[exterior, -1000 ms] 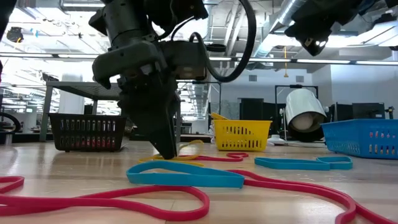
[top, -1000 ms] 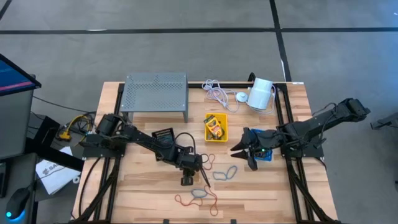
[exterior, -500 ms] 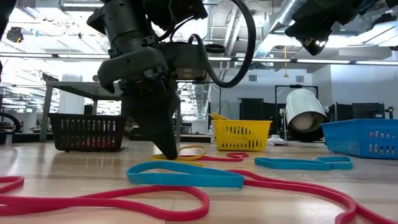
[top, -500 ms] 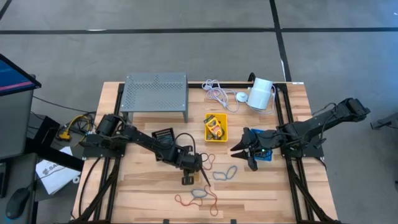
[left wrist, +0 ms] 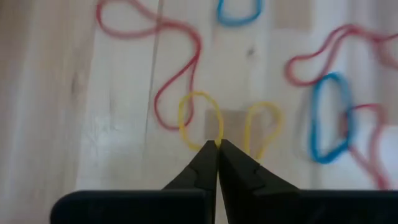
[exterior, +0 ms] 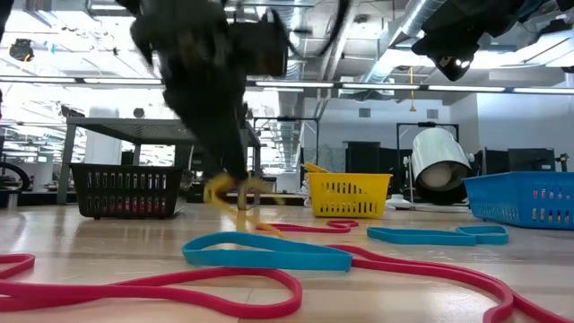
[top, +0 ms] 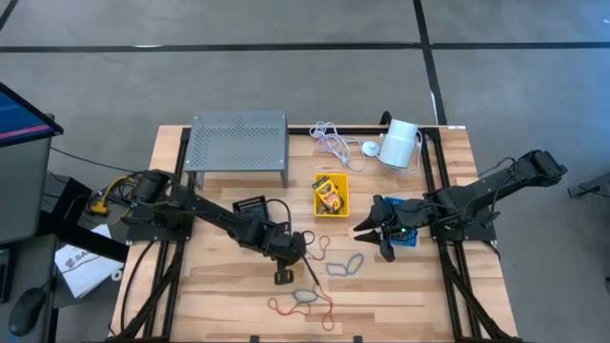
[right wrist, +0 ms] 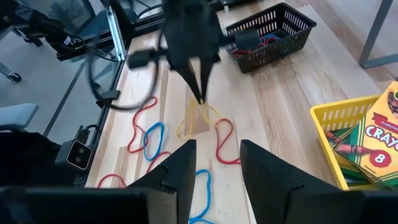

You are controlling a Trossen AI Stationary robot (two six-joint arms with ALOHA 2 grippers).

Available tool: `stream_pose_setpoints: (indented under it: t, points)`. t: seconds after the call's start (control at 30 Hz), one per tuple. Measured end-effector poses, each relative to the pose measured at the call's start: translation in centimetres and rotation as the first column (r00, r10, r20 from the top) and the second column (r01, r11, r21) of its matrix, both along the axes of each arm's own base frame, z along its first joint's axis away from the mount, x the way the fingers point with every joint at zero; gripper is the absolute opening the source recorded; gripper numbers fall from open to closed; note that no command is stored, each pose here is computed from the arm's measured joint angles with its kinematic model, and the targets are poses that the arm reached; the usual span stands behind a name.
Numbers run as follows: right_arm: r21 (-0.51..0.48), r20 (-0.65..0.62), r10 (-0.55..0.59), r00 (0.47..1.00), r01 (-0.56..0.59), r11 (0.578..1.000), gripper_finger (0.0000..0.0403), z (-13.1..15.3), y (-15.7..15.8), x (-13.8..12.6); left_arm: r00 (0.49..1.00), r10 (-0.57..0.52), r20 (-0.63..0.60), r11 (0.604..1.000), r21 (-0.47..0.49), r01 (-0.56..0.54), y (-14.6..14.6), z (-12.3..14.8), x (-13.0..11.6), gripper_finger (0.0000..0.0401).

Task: Pick & Place Office Desk Supplies
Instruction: Put the yellow rubber band into the black bin

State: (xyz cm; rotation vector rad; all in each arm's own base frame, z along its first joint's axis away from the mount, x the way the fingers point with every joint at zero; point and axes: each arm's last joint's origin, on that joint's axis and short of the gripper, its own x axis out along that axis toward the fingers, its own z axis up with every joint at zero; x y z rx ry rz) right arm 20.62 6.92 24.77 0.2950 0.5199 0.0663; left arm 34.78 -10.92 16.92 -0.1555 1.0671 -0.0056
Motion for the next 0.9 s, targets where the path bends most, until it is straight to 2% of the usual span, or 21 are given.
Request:
stream_pose_setpoints:
  t: [0.27,0.53,0.67,0.9]
  points:
    - [0.000,-0.001,0.000,1.000,0.000,1.000,0.0120,0.0,0.0,0.0,0.991,-0.001,0.135,1.000,-0.026,0.004,0.2,5.6,-1.9,0.0001]
    - [-0.004,-0.012,0.000,1.000,0.000,1.000,0.0120,-0.1,0.0,-0.1,0.976,0.048,0.215,0.998,0.022,-0.054,1.4,9.9,-4.7,0.0000]
    - [-0.008,-0.024,0.000,1.000,0.000,1.000,0.0120,-0.2,0.0,-0.1,0.971,0.068,0.231,0.996,0.044,-0.080,2.1,11.6,-6.3,0.0000]
    - [-0.013,-0.037,0.000,0.999,0.000,1.000,0.0120,-0.3,-0.1,-0.2,0.980,0.109,0.166,0.984,0.124,-0.131,3.3,12.9,-9.2,0.0000]
